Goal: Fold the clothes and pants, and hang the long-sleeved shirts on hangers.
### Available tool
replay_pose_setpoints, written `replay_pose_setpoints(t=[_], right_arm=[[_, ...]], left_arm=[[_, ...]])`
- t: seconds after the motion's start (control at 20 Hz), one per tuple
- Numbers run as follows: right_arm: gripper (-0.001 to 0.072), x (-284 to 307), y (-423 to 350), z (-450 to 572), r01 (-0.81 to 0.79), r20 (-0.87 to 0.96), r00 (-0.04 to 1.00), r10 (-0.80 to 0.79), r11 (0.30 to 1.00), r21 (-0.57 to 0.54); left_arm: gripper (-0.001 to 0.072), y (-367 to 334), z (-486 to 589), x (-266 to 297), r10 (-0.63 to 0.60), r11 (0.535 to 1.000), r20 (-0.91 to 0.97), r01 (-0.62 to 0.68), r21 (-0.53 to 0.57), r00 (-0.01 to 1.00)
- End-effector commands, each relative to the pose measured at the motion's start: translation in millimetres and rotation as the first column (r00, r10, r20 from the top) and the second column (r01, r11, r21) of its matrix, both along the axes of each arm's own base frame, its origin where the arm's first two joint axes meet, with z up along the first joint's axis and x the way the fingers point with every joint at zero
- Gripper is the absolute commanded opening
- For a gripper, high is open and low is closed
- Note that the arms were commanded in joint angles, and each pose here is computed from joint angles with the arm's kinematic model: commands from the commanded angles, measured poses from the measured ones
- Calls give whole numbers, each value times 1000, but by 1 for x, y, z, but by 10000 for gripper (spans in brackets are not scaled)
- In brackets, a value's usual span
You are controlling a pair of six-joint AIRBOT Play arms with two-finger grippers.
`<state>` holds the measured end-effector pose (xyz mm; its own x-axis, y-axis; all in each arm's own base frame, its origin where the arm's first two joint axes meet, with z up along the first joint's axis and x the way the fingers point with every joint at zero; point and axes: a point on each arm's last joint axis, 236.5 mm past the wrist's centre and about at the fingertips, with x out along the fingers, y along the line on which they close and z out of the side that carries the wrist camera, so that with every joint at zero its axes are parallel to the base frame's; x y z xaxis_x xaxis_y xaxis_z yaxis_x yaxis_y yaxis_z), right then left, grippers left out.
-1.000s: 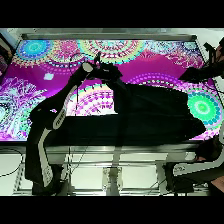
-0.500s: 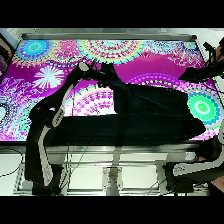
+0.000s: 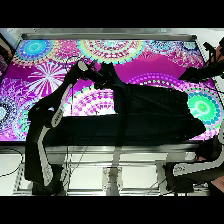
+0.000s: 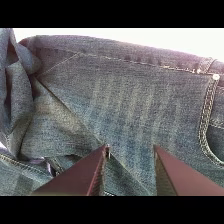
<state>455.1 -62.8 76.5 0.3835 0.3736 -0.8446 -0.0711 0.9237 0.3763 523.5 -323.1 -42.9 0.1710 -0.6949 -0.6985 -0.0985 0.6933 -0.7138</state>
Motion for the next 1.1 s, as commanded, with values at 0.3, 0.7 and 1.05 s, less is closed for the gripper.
replay_pose_setpoints(t=[0.3, 0.7, 1.05], right_arm=[[335, 0, 0, 0, 0, 1, 1000, 0, 1000, 0], [335, 0, 1, 0, -1, -1, 1000, 1, 1000, 0], [334, -10, -1, -5, 15, -56, 998, -15, 1000, -1]], left_arm=[[469, -20, -8, 24, 117, 990, 22, -115, -81, 993], [38, -8, -9, 45, 187, 979, 50, -182, -93, 981], [37, 226, 54, 15, 190, 827, 104, -217, 518, 976]])
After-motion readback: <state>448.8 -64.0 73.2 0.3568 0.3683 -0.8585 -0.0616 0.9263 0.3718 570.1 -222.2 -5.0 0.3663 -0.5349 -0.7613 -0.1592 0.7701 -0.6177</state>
